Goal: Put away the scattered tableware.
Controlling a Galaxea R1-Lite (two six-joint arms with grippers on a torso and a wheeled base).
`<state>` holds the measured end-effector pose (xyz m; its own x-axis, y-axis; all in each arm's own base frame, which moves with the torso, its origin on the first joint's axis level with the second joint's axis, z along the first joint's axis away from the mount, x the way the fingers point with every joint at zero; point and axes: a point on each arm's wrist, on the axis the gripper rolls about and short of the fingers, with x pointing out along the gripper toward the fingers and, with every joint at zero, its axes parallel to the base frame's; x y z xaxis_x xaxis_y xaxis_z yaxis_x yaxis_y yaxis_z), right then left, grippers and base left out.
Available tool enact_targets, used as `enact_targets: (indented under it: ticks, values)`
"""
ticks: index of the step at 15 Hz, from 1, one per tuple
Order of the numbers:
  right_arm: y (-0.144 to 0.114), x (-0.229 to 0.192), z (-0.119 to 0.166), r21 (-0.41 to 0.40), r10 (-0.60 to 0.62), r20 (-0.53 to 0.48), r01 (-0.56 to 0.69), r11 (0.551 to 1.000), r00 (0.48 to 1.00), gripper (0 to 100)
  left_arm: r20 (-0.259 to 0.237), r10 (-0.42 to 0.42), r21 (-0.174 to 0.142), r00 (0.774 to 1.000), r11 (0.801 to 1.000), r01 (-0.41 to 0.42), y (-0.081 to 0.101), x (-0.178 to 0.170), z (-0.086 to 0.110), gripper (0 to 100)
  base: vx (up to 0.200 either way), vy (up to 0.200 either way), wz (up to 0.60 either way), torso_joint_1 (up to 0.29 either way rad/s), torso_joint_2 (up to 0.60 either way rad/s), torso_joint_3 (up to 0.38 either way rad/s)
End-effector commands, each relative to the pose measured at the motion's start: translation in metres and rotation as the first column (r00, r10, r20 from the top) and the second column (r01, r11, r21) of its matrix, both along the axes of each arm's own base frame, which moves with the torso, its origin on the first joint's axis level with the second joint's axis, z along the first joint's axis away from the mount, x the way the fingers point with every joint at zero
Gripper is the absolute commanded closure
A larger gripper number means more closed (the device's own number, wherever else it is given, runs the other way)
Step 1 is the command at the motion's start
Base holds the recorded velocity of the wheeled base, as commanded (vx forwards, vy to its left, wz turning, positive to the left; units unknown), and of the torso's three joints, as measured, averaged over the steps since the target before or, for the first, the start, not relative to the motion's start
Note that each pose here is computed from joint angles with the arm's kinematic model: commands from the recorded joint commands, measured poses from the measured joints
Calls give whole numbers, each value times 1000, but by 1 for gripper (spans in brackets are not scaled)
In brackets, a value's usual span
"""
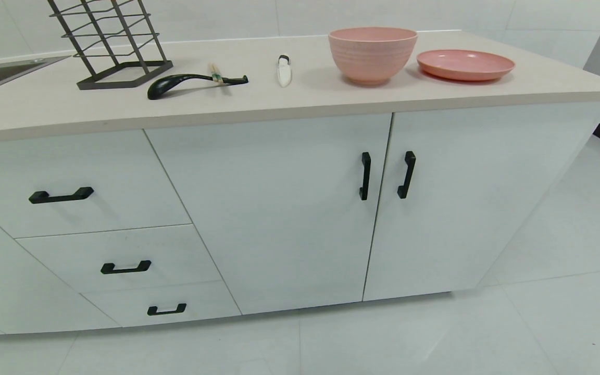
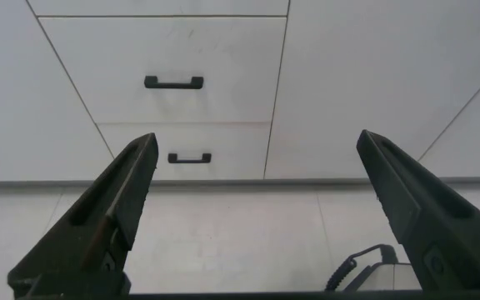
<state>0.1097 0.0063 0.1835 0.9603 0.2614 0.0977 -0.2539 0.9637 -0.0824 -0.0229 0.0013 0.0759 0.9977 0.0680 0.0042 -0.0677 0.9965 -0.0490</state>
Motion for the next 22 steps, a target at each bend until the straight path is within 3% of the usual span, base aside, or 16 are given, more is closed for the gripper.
enact_targets:
  ticks: [1,4,7,8,9,10,11,14,15,16,17,18,19,20,21,22]
  values:
    - [-3,54,-32,-37,53,-172,-61,997,984,0,0,1,0,1000,1000,-1,0,0,0,0,0,0,0,0,0,0]
    - [1,87,-44,-59,179,-186,-193,979,966,0,0,-1,1,1000,1000,1,0,0,0,0,0,0,0,0,0,0]
    - [28,114,-42,-74,313,-160,-328,942,936,0,5,-5,-3,1000,1000,5,0,0,1,0,0,0,0,0,0,0]
    - [38,120,-40,-77,349,-147,-363,929,925,0,37,-13,-4,999,1000,13,0,0,4,0,0,0,0,0,0,0]
    - [43,126,-41,-79,367,-140,-379,922,920,0,173,-24,6,985,1000,23,-1,-2,18,0,0,0,0,0,0,0]
    - [45,133,-40,-82,371,-132,-383,920,919,0,292,-86,56,953,996,73,-2,-5,30,0,0,0,0,0,0,0]
    - [46,139,-38,-91,381,-117,-392,916,917,0,299,-196,97,934,980,175,-4,-4,41,0,0,0,0,0,0,0]
    - [48,146,-37,-114,407,-92,-415,903,909,0,192,-337,101,922,941,323,-5,13,99,0,0,0,0,0,0,0]
    - [47,143,-34,-119,409,-82,-417,901,909,0,167,-440,107,882,898,427,-8,31,131,0,0,0,0,0,0,0]
    - [49,141,-30,-124,418,-64,-423,898,906,0,164,-578,132,799,816,563,-17,62,162,0,0,0,0,0,0,0]
    - [52,140,-29,-125,429,-61,-434,892,901,0,161,-643,162,749,766,622,-26,87,173,0,0,0,0,0,0,0]
    - [53,138,-29,-125,433,-60,-437,891,899,0,151,-722,231,675,690,686,-40,121,177,0,0,0,0,0,0,0]
    - [53,137,-27,-127,433,-54,-437,891,900,0,132,-761,278,635,643,713,-50,143,173,0,0,0,0,0,0,0]
    - [53,136,-25,-129,433,-45,-436,891,900,0,105,-833,350,543,542,764,-67,171,164,0,0,0,0,0,0,0]
    - [52,134,-26,-128,433,-48,-436,891,900,0,90,-897,375,433,433,820,-85,183,157,0,0,0,0,0,0,0]
    - [52,131,-25,-129,433,-47,-436,891,900,0,75,-932,366,356,357,859,-101,188,151,0,0,0,0,0,0,0]
